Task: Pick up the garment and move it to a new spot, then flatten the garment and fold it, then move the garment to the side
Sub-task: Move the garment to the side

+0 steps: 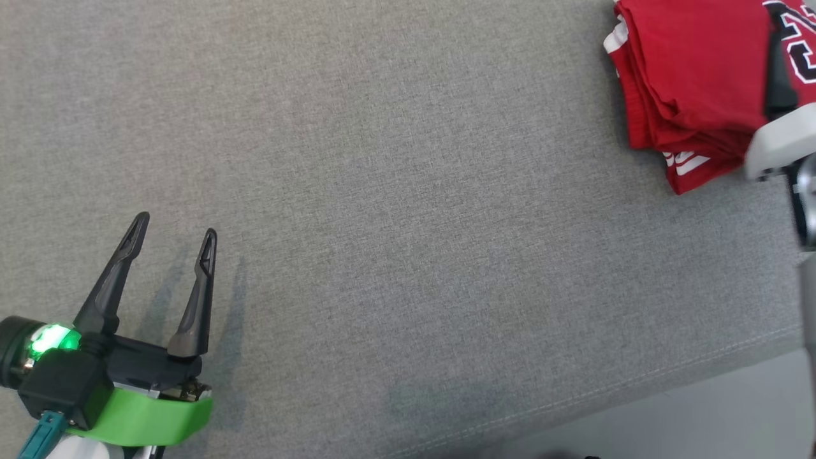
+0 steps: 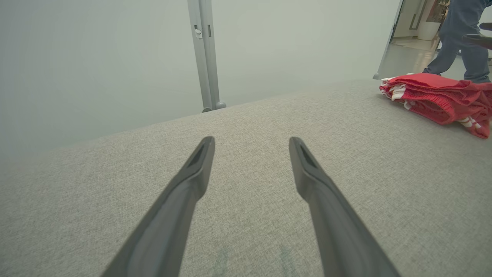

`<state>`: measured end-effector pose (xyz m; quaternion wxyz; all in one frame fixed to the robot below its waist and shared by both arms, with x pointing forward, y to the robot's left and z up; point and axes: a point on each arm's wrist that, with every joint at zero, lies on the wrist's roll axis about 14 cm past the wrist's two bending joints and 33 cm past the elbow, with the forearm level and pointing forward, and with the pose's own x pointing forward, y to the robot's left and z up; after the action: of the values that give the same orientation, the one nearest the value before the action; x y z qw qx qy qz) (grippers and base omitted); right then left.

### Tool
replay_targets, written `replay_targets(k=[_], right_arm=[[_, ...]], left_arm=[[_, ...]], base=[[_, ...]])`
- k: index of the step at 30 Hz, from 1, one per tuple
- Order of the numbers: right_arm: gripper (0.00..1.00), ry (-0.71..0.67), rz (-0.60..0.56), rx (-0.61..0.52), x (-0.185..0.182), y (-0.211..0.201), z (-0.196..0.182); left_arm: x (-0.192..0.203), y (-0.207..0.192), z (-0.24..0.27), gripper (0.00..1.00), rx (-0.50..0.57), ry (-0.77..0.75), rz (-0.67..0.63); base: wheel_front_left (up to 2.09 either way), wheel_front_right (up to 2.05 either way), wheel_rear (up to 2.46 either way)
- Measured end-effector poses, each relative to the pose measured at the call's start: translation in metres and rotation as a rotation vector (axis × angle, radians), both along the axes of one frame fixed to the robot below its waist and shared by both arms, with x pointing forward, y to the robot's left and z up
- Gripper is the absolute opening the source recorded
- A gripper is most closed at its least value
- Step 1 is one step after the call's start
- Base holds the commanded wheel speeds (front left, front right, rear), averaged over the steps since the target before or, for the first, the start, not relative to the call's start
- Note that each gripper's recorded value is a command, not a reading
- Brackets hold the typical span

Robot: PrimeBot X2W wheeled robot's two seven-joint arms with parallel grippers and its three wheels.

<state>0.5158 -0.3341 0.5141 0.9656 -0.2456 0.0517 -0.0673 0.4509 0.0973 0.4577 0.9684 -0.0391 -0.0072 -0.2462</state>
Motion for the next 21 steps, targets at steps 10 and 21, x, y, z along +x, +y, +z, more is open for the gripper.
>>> replay_targets(k=[10,21], right_arm=[[1.0,-0.123,0.199,0.299,-0.01,0.109,-0.012],[1.0,-0.153,0.395,0.5,-0.052,0.204,0.005]], left_arm=[[-0.012,0.024,0.007,1.0,-0.075,0.039,0.162],[-0.037,0.072,0.011,1.0,-0.151,0.077,0.389]], base=[[0.0,0.0,0.0],[0.0,0.0,0.0]])
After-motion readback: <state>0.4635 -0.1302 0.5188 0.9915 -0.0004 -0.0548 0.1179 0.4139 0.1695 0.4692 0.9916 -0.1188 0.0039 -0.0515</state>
